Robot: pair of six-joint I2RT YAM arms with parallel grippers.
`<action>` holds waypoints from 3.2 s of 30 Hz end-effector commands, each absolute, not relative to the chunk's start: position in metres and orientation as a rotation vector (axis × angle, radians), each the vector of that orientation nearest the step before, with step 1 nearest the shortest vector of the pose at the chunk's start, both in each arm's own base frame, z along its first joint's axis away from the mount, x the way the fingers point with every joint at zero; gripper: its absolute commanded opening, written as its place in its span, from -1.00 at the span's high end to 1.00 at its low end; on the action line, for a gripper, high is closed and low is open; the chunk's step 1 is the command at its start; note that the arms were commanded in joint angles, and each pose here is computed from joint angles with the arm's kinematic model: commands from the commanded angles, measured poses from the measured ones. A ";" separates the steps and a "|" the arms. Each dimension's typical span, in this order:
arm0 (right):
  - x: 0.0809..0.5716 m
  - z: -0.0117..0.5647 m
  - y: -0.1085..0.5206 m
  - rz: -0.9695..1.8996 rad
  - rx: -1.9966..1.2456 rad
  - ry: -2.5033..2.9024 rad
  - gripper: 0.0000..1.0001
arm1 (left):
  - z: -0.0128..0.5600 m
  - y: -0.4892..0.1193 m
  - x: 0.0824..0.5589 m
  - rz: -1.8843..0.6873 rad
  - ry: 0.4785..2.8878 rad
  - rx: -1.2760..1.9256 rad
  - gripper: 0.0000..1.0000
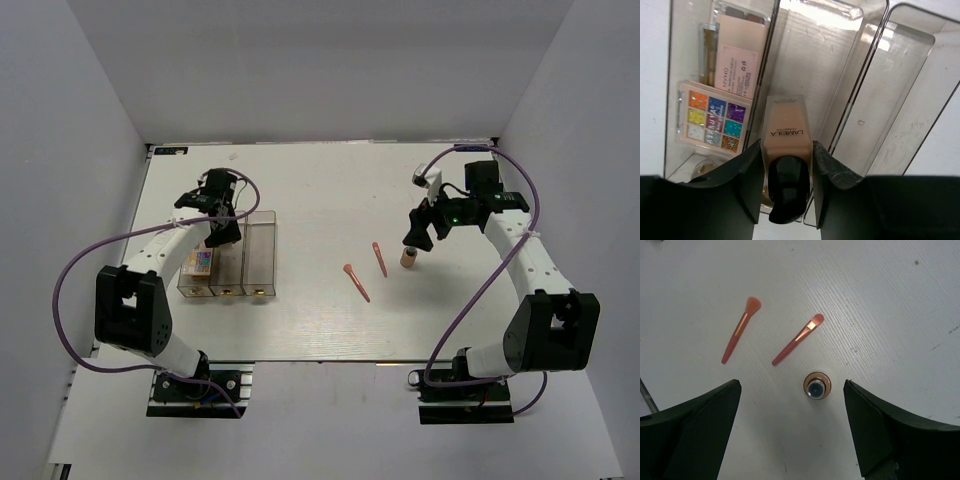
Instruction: Organize the makeup
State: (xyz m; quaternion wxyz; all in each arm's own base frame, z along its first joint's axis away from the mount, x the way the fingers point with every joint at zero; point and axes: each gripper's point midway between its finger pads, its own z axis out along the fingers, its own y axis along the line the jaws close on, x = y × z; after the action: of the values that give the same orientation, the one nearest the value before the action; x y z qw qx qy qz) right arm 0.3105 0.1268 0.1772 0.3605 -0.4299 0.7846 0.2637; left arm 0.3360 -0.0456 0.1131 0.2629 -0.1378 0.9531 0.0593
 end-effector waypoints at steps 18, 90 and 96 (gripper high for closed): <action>0.328 0.110 0.098 0.402 -1.217 2.227 -0.78 | 0.160 -0.081 0.353 -0.177 2.436 -0.296 -0.77; 0.259 0.142 0.576 1.340 -1.488 1.553 0.17 | 0.311 -0.123 0.246 -0.692 1.548 0.118 -0.81; 0.259 0.140 0.571 1.324 -1.505 1.559 -0.26 | 0.296 -0.121 0.257 -0.684 1.644 0.053 -0.87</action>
State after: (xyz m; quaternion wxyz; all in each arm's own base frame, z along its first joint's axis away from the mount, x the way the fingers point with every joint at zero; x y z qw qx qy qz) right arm 0.2544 0.5698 0.1189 0.2700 -0.5603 0.6046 0.4975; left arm 0.2516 -0.1246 0.2938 0.6386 0.0422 0.7049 -0.3060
